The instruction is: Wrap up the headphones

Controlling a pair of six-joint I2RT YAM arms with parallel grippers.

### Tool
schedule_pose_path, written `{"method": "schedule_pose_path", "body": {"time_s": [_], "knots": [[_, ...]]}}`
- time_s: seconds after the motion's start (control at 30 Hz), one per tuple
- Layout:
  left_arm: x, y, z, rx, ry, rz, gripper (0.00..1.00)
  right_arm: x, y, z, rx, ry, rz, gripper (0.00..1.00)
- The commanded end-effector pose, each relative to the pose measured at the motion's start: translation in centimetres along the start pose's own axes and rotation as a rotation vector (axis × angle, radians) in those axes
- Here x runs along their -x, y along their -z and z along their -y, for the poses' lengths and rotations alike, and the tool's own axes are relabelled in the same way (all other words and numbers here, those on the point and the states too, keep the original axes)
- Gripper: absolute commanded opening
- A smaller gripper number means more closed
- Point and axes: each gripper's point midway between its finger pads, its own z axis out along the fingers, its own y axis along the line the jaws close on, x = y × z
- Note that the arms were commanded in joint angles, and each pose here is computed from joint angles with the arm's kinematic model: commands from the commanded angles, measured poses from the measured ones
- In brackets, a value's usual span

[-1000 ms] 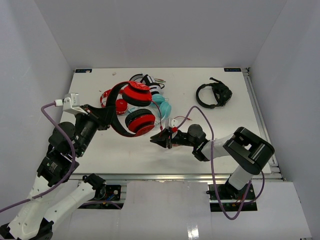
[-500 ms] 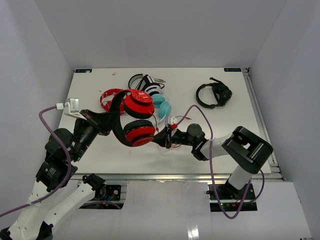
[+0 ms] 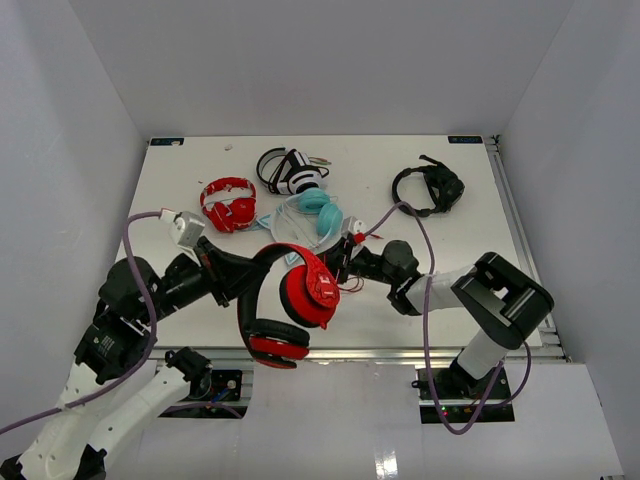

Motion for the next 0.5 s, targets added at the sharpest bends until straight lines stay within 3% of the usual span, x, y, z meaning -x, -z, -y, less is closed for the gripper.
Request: {"method": "schedule_pose_path", "body": {"time_s": [0.0, 0.1, 0.27, 0.47], "knots": [[-3.4, 0.9, 3.2, -0.248, -0.071, -0.134, 0.00, 14.9, 0.3, 1.5, -0.039, 0.284, 0.400, 0.08], [-5.0, 0.2, 2.4, -0.260, -0.077, -0.183, 0.00, 14.3, -0.6, 3.5, -0.067, 0.278, 0.261, 0.08], [-6.9, -1.3, 0.9, -0.253, -0.059, -0.246, 0.00, 15.6, -1.4, 3.6, -0.032, 0.307, 0.146, 0.08], [-8.0, -2.7, -2.7, -0.089, -0.068, -0.305, 0.00, 15.4, -1.0, 4.7, -0.085, 0.290, -0.071, 0.08]]}}
